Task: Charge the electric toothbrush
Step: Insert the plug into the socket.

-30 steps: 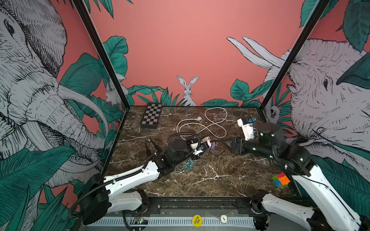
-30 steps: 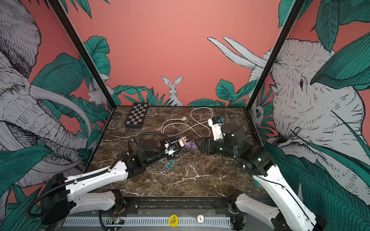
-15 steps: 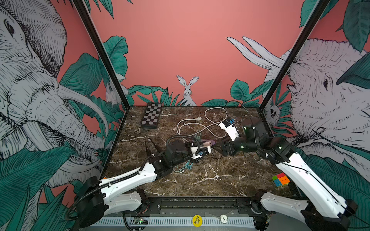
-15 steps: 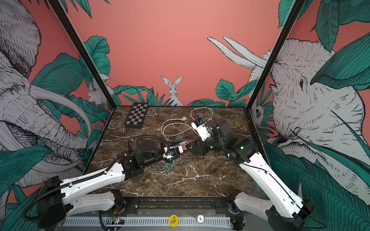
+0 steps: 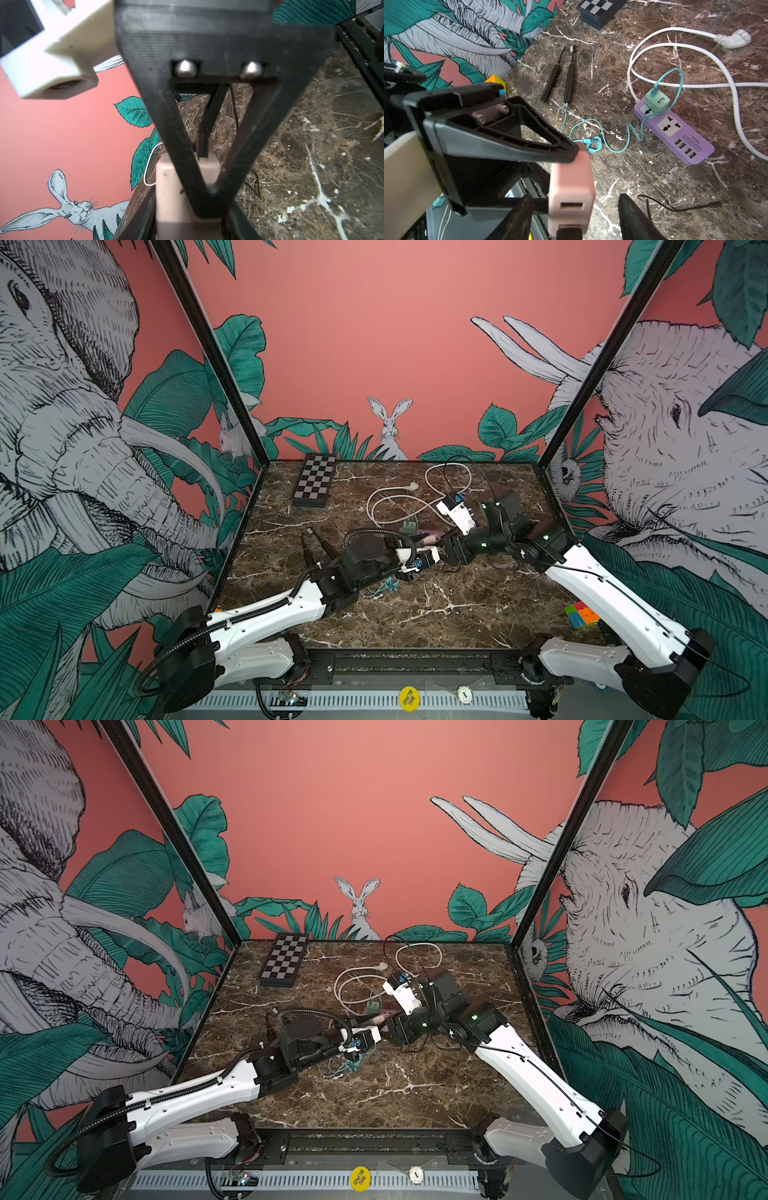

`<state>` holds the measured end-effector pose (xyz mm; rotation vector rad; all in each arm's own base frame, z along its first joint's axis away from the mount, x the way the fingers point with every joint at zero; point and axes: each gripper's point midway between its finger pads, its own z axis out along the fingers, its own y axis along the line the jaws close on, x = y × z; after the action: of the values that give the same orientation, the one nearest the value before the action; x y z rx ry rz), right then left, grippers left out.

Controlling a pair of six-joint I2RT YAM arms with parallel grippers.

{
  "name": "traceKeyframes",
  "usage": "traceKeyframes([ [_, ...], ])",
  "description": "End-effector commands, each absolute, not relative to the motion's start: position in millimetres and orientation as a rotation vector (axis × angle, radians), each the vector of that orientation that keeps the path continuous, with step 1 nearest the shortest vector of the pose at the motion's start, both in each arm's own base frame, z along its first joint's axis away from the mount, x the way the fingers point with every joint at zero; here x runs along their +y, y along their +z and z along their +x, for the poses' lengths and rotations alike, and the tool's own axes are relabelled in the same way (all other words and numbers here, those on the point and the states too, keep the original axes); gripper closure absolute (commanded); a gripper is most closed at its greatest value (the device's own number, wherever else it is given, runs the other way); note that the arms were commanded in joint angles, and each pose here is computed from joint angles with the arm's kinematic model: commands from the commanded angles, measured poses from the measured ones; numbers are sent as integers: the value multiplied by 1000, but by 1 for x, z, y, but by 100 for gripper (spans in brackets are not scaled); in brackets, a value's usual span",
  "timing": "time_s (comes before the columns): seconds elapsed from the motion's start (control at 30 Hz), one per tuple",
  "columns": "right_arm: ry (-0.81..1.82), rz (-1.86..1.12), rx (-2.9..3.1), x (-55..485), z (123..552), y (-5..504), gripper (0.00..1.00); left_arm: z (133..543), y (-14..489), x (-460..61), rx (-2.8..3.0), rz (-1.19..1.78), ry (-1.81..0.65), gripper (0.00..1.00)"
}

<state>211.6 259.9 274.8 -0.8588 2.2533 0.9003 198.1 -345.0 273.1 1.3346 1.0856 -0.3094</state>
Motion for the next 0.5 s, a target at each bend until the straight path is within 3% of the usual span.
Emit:
traceKeyframes([
  [0.0, 998, -868, 2185, 273, 212, 285, 42, 198, 292, -342, 1034, 1273, -289, 100],
  [0.47, 1109, -822, 2148, 285, 214, 296, 70, 195, 282, -347, 1024, 1302, -266, 100],
])
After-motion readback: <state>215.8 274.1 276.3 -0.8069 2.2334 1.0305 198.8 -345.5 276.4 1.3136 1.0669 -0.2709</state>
